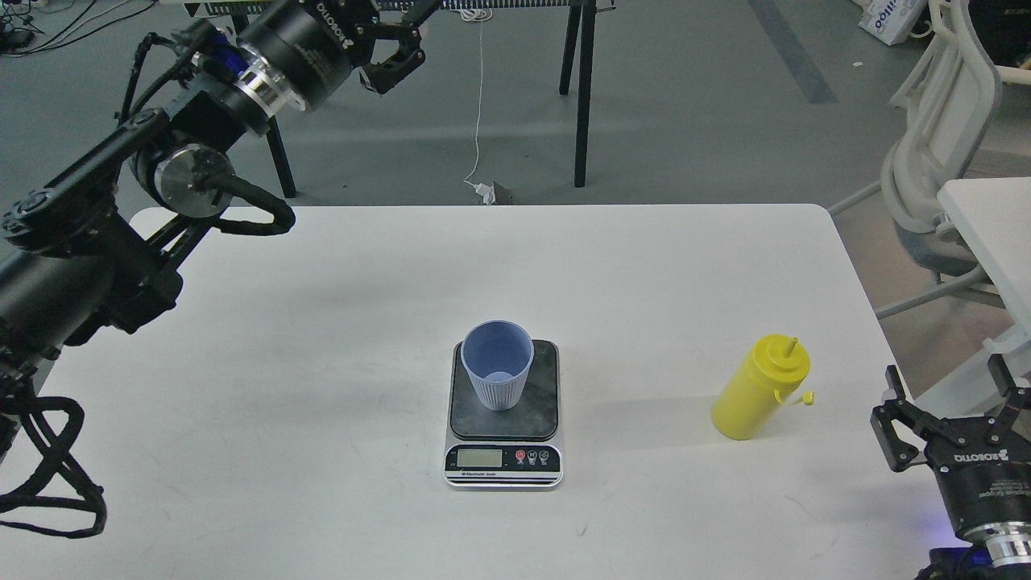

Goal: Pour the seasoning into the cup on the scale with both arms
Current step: 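Reach the right gripper to the yellow squeeze bottle and grasp it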

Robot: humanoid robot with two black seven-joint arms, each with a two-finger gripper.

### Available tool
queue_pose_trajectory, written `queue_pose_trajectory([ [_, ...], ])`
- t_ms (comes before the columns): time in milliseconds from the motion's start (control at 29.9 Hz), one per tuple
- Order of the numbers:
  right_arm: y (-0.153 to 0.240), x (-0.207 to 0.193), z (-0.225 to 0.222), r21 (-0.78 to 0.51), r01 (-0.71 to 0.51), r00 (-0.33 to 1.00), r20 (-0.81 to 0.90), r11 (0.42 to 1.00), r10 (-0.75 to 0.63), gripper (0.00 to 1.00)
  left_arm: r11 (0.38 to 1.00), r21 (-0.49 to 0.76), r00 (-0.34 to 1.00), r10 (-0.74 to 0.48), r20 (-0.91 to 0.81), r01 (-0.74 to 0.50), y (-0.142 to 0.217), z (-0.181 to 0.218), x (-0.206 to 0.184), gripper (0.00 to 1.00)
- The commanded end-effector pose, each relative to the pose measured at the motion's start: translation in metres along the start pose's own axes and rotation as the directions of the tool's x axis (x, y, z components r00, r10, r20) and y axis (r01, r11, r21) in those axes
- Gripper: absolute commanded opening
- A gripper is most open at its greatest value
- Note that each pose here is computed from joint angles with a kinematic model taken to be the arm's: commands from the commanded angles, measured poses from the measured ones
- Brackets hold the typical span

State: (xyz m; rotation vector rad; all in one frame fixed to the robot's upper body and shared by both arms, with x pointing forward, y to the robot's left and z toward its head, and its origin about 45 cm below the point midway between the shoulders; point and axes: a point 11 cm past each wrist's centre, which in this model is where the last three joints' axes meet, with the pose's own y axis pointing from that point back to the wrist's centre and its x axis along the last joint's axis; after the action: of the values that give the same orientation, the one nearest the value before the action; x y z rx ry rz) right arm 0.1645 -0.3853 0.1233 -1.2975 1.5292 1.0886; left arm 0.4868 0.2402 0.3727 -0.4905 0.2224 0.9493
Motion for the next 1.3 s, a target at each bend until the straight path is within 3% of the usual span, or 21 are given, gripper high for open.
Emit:
queue_pose_trajectory([
  [0, 0.019, 0.016, 0.04, -0.057, -0.058, 0.995, 0.077, 0.997, 0.062, 0.98, 0.99, -0.074, 0.99, 0.116, -0.086, -0.122, 0.008, 0.012, 0.037, 1.0],
  [401, 0.019, 0.033, 0.094, -0.149, -0.098, 0.981, 0.15, 0.984, 0.12, 0.93, 0.982, -0.124, 0.989, 0.133, -0.068, -0.141, 0.015, 0.04, 0.049, 1.0],
  [702, -0.016, 0.043, 0.121, -0.17, -0.09, 0.979, 0.166, 0.981, 0.119, 0.93, 0.982, -0.122, 0.988, 0.138, -0.067, -0.145, 0.018, 0.039, 0.051, 1.0],
  [1270, -0.035, 0.033, 0.117, -0.135, -0.053, 0.982, 0.175, 0.989, 0.076, 0.93, 0.98, -0.127, 0.987, 0.15, -0.053, -0.155, 0.022, 0.045, 0.056, 1.0],
])
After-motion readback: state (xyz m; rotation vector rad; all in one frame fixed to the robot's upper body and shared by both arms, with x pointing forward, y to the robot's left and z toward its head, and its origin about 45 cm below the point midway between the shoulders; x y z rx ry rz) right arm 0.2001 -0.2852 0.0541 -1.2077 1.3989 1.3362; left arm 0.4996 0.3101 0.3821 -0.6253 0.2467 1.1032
